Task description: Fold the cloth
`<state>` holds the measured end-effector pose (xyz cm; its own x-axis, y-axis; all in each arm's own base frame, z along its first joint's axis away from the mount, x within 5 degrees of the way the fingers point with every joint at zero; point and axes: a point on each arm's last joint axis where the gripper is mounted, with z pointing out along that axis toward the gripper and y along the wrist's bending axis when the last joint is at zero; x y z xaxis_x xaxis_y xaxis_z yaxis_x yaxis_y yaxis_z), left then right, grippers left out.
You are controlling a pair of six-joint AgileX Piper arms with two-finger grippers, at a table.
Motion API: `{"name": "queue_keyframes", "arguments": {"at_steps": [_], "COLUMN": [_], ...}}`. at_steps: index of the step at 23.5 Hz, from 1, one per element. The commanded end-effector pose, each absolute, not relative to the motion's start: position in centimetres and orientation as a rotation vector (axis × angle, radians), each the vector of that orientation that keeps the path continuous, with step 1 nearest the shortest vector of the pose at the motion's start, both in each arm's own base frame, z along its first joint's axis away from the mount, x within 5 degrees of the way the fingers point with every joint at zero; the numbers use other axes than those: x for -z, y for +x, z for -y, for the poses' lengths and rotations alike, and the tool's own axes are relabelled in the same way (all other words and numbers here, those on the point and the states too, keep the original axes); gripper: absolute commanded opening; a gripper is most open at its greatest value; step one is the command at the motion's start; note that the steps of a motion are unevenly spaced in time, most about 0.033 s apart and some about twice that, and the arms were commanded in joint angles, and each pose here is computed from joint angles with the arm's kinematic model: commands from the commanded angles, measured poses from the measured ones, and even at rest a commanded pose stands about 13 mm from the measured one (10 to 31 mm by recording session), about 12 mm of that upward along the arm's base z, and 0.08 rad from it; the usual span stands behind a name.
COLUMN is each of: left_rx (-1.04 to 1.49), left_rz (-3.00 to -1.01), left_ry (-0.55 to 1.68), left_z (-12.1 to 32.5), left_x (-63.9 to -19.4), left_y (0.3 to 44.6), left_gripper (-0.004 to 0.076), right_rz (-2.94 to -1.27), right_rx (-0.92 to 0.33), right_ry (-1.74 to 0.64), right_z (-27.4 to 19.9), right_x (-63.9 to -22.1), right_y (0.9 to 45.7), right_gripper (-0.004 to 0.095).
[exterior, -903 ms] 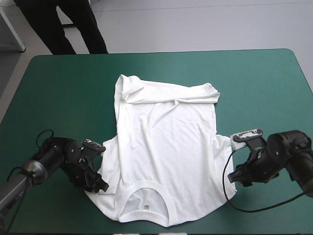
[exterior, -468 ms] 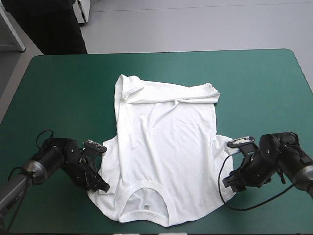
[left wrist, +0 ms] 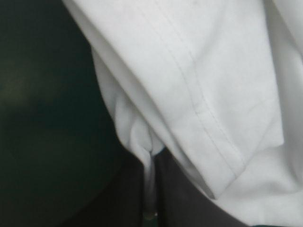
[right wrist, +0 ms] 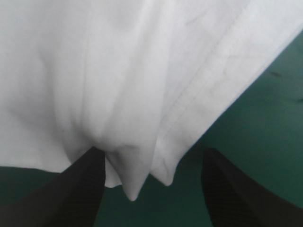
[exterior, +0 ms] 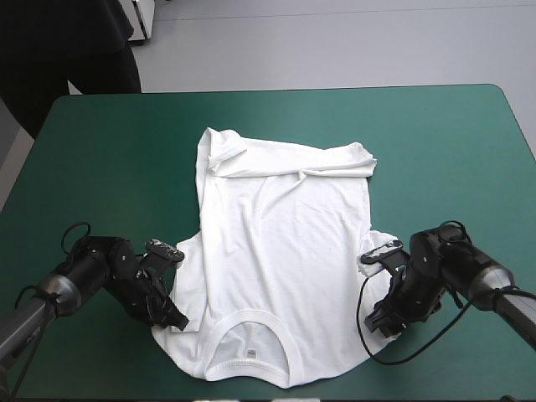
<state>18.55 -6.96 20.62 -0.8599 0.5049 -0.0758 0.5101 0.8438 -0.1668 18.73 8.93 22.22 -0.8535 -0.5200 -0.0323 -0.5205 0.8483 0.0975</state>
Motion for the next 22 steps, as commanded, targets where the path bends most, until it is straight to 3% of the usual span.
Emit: {"name": "queue_keyframes", "arguments": {"at_steps": [1,6,11,13,17,22], "left_rx": [0.396,0.394,0.393,0.398,0.399,0.330], "left_rz": [-2.973,-2.973,-2.971,-2.967,-2.870,-2.419], "left_ry": [0.775,0.777,0.782,0.790,0.837,0.798], "left_z": [7.7,7.7,7.7,7.8,8.1,7.3], "left_x": [-20.9,-20.9,-20.9,-21.4,-26.6,-40.6], "left_y": [18.5,18.5,18.5,18.7,19.5,17.2], "left_gripper": [-0.0022,-0.0022,-0.0022,-0.0022,-0.0022,-0.0022], "right_rz": [-2.976,-3.010,-3.022,-3.007,-2.855,-2.462], "right_rx": [-0.132,-0.123,-0.138,-0.142,-0.076,0.130], "right_ry": [-0.889,-0.918,-0.952,-0.965,-0.911,-0.680], "right_z": [-9.5,-9.9,-10.1,-10.1,-9.7,-6.8], "right_x": [-22.2,-20.9,-20.4,-20.9,-26.3,-40.0], "right_y": [19.4,20.1,20.2,20.2,20.5,18.8], "right_gripper": [0.0530,0.0327,0.0003,-0.0012,-0.0012,-0.0012]}}
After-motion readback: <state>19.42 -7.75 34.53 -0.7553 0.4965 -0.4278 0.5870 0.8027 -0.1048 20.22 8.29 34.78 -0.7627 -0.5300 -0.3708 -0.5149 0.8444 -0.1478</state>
